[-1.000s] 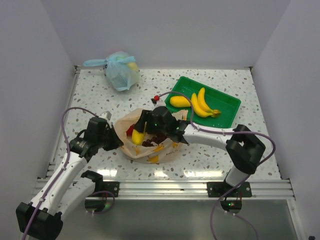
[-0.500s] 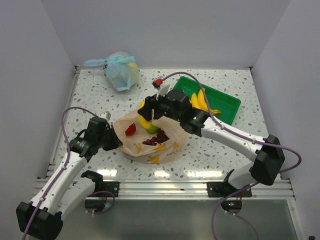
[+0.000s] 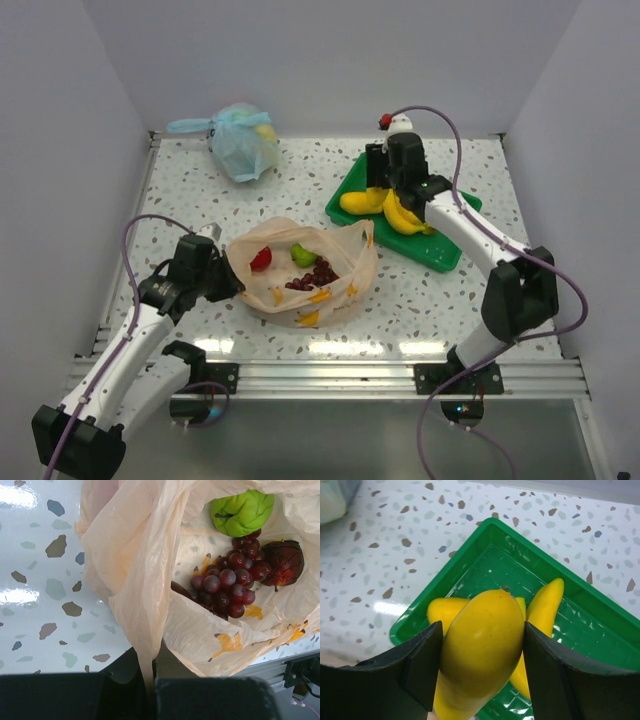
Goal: Untie the knot of the plastic bag and take out the fruit
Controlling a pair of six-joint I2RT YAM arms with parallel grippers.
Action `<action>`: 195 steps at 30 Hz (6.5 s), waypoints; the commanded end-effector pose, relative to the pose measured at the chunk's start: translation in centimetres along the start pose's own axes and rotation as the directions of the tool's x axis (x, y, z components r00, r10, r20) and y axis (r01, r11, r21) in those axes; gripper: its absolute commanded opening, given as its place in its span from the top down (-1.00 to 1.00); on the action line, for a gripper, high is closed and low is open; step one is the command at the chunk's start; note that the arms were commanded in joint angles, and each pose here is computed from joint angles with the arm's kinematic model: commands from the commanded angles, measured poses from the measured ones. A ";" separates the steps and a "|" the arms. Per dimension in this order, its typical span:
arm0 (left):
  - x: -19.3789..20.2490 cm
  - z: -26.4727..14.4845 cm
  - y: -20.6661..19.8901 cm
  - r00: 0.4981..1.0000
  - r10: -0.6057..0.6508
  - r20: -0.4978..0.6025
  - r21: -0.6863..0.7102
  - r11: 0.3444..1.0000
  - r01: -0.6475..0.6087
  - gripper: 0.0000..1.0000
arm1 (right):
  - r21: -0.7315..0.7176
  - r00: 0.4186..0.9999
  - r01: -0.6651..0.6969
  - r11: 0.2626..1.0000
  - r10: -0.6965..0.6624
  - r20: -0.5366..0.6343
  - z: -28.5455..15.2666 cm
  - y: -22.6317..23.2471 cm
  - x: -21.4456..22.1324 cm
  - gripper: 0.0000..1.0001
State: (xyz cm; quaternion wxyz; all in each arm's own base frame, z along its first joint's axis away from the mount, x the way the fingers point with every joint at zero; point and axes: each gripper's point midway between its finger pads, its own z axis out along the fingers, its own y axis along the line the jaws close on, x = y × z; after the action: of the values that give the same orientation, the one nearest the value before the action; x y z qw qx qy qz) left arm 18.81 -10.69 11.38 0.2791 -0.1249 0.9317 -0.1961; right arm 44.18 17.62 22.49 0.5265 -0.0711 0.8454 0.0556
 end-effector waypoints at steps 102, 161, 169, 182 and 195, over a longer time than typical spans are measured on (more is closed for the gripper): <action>1.4 0.4 0.9 0.999 -0.036 -0.009 0.000 0.999 0.036 1.00 | -0.694 0.661 0.267 0.668 -0.651 -0.373 -9.4 23.4 28.5 -0.41; 0.3 0.0 0.8 0.999 -0.029 0.029 -0.015 0.999 0.029 1.00 | 0.052 0.948 0.025 0.998 -0.041 0.316 -9.2 -2.6 -9.3 1.00; 0.5 -0.2 0.9 0.999 -0.028 0.022 -0.018 0.999 0.028 1.00 | 0.313 0.982 0.012 0.950 -0.070 0.177 -3.4 -12.3 -2.7 1.00; 0.6 0.2 0.8 0.999 -0.030 0.014 -0.013 0.999 0.030 1.00 | 0.377 0.993 0.112 0.919 -0.094 -0.065 0.7 -15.5 4.7 -0.08; 0.4 0.3 0.8 0.999 -0.027 0.017 -0.017 0.999 0.027 1.00 | -0.039 1.000 0.024 0.999 -0.024 0.005 -5.7 -4.9 -1.7 -0.78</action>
State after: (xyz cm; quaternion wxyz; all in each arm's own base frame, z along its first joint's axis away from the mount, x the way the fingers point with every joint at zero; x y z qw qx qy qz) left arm 17.73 -10.02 9.72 0.2663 -0.1510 0.9340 -0.1841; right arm 42.29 7.89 20.43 0.4947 -0.0575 0.8671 -0.0123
